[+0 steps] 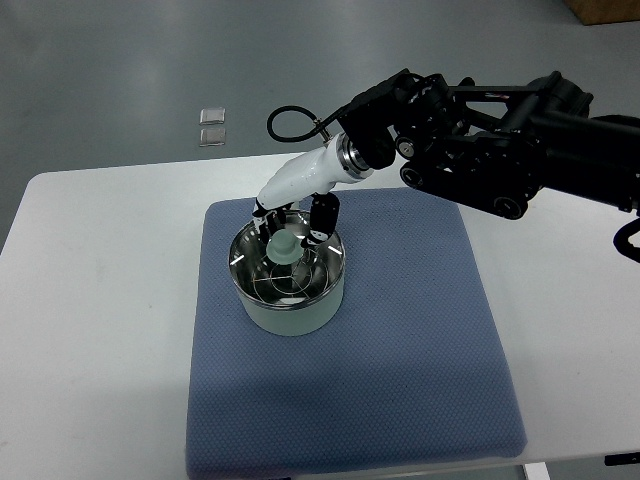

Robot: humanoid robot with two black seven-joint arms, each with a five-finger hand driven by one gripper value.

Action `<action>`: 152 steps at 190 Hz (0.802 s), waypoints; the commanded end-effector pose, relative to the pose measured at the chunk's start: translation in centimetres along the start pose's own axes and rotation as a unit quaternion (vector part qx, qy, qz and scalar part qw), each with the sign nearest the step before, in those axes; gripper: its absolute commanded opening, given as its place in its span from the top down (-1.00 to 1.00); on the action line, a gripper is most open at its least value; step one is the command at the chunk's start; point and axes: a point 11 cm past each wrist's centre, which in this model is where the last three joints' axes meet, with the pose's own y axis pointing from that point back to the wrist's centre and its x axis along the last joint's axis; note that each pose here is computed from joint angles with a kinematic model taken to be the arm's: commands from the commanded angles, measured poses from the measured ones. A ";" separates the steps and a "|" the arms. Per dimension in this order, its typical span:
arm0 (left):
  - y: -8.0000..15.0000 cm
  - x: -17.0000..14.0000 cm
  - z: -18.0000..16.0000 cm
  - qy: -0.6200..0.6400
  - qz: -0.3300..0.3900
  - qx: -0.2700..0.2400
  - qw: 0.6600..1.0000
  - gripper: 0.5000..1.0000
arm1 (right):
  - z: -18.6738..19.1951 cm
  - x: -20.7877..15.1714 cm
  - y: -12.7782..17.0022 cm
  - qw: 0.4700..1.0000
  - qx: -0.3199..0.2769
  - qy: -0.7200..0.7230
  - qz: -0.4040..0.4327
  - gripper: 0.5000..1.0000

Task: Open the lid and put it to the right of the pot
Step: 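Close the right hand fingers around the green knob of the glass lid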

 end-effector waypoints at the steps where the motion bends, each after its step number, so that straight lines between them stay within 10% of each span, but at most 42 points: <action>1: 0.0 0.0 0.0 0.000 0.000 0.000 1.000 -1.00 | -0.1 -0.1 0.0 1.000 0.003 -0.001 0.001 0.21; 123: 0.0 0.0 0.0 0.000 0.000 -0.001 1.000 -1.00 | -0.5 0.0 -0.3 1.000 0.019 -0.018 0.012 0.38; 152: 0.0 0.0 0.0 0.000 0.000 0.000 1.000 -1.00 | -0.4 -0.2 -0.4 1.000 0.019 -0.020 0.011 0.97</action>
